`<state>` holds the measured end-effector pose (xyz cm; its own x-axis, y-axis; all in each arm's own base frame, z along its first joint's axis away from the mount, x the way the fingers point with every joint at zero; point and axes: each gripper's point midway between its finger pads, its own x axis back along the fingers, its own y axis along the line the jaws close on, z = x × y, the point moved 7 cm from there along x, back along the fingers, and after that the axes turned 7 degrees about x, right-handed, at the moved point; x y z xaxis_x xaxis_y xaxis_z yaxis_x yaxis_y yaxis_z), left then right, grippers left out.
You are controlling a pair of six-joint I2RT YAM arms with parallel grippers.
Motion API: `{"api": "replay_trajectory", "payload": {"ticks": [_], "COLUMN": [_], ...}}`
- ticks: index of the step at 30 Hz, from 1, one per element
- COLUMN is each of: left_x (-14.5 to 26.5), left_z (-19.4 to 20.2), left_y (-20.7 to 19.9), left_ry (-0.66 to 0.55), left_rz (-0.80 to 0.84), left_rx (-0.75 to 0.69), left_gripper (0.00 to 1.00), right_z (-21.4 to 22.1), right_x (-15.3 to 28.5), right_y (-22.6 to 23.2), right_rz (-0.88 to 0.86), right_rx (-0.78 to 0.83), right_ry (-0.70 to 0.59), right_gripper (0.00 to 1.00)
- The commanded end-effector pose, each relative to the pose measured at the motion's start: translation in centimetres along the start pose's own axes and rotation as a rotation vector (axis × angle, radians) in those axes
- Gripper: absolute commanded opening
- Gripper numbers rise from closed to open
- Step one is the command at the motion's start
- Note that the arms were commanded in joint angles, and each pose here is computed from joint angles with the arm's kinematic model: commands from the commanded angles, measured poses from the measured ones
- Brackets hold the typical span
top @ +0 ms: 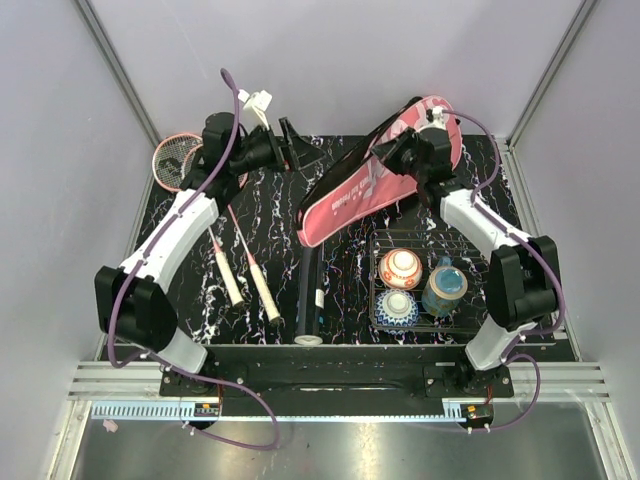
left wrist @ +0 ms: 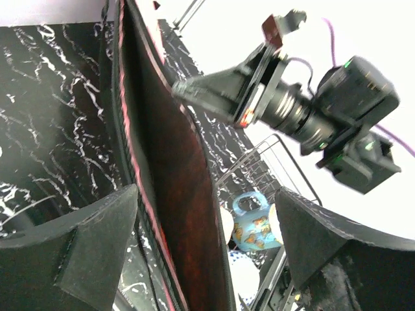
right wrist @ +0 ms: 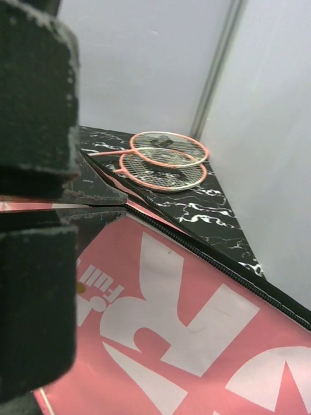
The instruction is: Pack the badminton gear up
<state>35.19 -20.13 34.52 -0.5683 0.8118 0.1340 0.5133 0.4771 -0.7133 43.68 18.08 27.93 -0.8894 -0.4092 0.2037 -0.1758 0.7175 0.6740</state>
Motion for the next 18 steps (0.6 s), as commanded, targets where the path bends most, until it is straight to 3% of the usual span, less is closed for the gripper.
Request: {"api": "replay_trajectory", "payload": {"ticks": [1, 5, 11, 15, 18], "left_x": [-1.4, -5.5, -9.1, -9.8, -10.4], "left_z": [-1.5, 1.3, 3.6, 3.9, 4.9], "left_y": [-1.2, 1.5, 3.4, 3.1, 2.4], "left_ry": [0.012, 0.104, 0.116, 0.134, 0.179], "left_rz": [0.030, -0.053, -0.159, -0.104, 0.002], "left_rx": [0.049, 0.049, 0.056, 0.083, 0.121], "left_gripper": [0.92, 0.95, 0.92, 0.86, 0.91], "right_z": [-2.3, -2.0, -0.5, 0.5, 1.8], "right_x": [3.1, 4.6, 6.7, 8.1, 8.5], "right_y": [4.1, 4.1, 3.6, 3.2, 2.2], "right_rz": [-0.290, -0.331, -0.366, -0.384, -0.376], "right_rx": [0.131, 0.147, 0.155, 0.164, 0.162], "right_ry": [-0.170, -0.201, -0.192, -0.181, -0.164], "right_gripper": [0.00, 0.00, 0.00, 0.00, 0.00]}}
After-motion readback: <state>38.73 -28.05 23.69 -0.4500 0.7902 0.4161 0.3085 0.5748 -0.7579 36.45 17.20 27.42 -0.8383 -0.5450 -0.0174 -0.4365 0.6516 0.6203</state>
